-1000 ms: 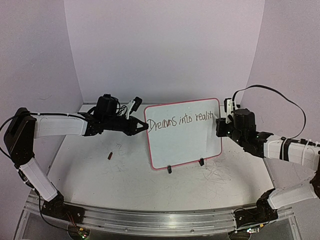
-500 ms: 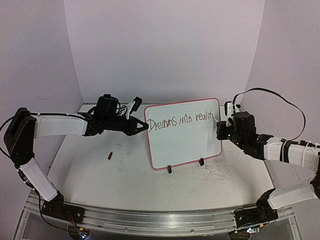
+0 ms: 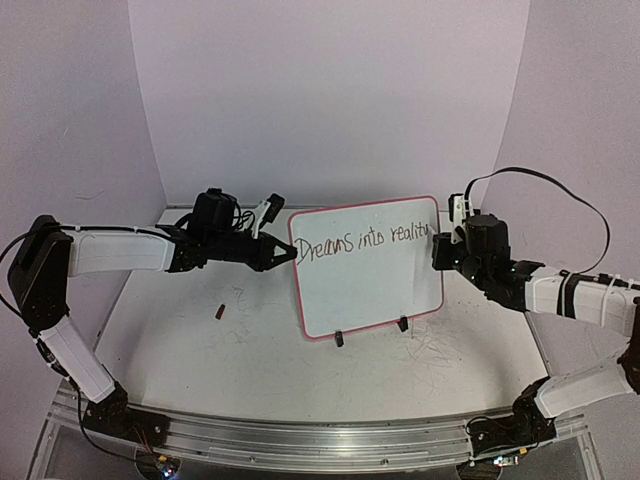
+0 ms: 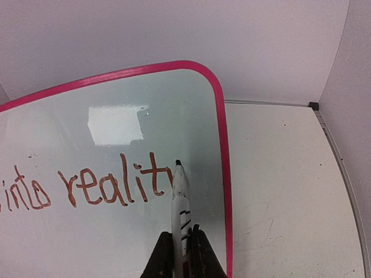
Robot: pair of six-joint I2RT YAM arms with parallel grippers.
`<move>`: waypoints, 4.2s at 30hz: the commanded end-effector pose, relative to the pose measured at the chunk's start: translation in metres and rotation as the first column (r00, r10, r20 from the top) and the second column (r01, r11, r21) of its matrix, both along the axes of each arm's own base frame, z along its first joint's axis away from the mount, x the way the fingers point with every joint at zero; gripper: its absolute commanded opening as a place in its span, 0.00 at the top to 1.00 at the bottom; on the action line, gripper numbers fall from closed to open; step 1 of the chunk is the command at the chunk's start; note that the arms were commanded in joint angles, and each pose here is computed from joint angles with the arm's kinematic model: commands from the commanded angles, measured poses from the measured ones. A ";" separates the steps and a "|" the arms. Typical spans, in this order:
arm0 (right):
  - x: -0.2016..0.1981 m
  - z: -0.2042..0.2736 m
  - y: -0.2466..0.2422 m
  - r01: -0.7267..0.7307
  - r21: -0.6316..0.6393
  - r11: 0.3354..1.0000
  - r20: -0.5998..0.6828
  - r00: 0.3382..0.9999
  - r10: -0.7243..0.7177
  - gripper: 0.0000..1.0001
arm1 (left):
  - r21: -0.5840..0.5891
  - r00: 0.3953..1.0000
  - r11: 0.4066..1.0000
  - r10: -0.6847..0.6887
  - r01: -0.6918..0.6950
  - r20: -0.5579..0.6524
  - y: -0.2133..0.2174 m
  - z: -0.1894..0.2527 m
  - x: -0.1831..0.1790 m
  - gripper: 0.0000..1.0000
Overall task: Write a sentence on the whiteboard
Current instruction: Write a sentence on the whiteboard, then pick up the pen cap from the center of the board.
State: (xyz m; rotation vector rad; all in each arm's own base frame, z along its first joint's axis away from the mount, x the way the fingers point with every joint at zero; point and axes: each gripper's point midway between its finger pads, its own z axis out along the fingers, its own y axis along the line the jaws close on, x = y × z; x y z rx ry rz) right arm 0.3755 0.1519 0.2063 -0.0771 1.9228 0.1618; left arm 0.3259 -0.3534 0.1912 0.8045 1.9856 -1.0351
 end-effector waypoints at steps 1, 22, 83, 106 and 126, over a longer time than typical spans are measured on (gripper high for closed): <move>0.004 0.011 -0.002 0.011 0.011 1.000 0.029 1.000 -0.012 1.00 | 0.055 0.999 0.998 -0.036 0.034 0.035 0.000 -0.008 -0.011 1.00; -0.025 -0.028 -0.005 -0.034 0.045 0.998 -0.074 0.997 0.037 1.00 | 0.056 0.999 0.998 -0.037 0.035 0.032 -0.001 -0.010 -0.011 1.00; -0.073 0.085 -0.051 0.023 0.131 0.991 0.142 0.989 -0.042 1.00 | 0.041 0.992 0.999 0.019 -0.025 0.127 0.009 0.025 -0.005 0.54; -0.082 0.073 0.003 -0.295 0.113 0.949 0.178 0.945 0.272 1.00 | 0.286 0.687 0.712 0.699 -0.641 -0.198 0.168 -0.034 -0.018 0.13; -0.092 0.058 0.028 -0.420 0.182 0.889 0.143 0.906 0.398 1.00 | 0.654 0.640 0.598 0.736 -0.464 -0.220 0.182 -0.157 0.003 0.59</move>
